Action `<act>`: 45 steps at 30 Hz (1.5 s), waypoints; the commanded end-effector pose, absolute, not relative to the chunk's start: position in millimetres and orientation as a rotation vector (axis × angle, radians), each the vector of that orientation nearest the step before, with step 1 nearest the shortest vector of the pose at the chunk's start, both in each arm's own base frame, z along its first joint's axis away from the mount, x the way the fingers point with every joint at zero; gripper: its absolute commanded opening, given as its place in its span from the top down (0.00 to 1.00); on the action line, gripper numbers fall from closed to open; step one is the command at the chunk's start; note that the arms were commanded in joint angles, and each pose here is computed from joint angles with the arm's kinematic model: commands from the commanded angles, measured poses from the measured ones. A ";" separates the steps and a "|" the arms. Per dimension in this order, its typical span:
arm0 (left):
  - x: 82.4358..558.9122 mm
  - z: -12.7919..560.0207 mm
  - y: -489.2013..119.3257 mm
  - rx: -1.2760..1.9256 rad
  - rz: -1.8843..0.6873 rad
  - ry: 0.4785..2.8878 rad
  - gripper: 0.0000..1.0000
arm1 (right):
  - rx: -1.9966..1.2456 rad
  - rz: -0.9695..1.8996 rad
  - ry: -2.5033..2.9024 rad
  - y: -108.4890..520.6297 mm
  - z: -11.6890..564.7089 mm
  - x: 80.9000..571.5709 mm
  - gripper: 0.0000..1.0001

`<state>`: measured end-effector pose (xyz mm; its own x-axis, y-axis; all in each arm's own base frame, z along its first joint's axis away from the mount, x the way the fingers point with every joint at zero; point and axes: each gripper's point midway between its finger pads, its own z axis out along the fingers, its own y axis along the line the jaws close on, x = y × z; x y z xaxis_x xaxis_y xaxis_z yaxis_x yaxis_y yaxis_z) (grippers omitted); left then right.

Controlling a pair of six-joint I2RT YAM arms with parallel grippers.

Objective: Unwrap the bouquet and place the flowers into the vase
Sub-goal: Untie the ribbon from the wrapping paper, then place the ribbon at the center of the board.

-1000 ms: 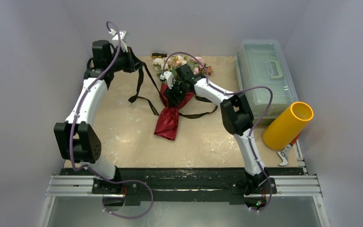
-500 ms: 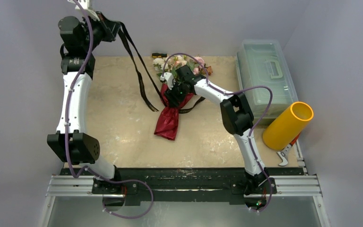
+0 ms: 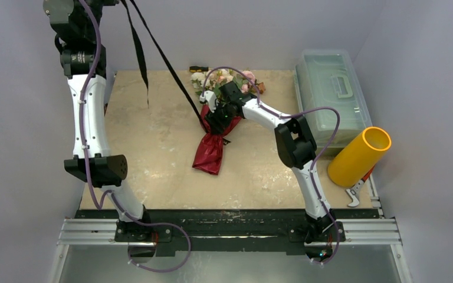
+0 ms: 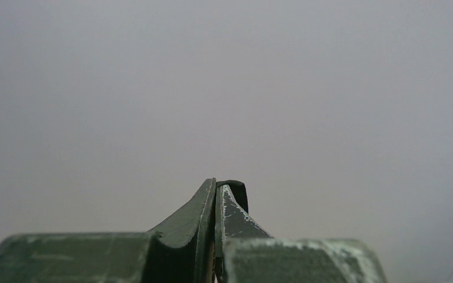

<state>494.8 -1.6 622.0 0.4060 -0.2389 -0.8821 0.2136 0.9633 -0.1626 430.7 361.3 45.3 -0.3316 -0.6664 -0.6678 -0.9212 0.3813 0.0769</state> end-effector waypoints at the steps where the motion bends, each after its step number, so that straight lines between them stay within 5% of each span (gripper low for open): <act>1: 459.0 693.3 19.9 -0.083 -0.210 0.874 1.00 | -1.409 0.556 2.163 343.9 32.8 420.4 0.39; 20: 405.8 751.3 52.0 -0.204 -0.067 0.655 1.00 | -1.437 0.570 2.147 344.6 32.2 415.4 0.36; 28: 433.4 717.8 24.4 -0.098 -0.178 0.790 1.00 | -1.403 0.613 2.095 354.2 58.6 417.3 0.34; 38: 472.1 607.5 -64.4 0.196 -0.663 1.123 1.00 | -1.217 0.854 1.746 393.8 226.1 413.2 0.26; 45: 450.0 607.3 -95.3 0.243 -0.959 1.085 1.00 | -0.983 1.056 1.404 413.2 369.0 401.9 0.04</act>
<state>511.8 -64.7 545.8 0.1005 -0.4626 -0.8808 0.5630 0.7564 -0.3330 415.7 395.2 249.1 -0.2124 -0.3144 -0.9252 -0.9336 0.3448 0.0972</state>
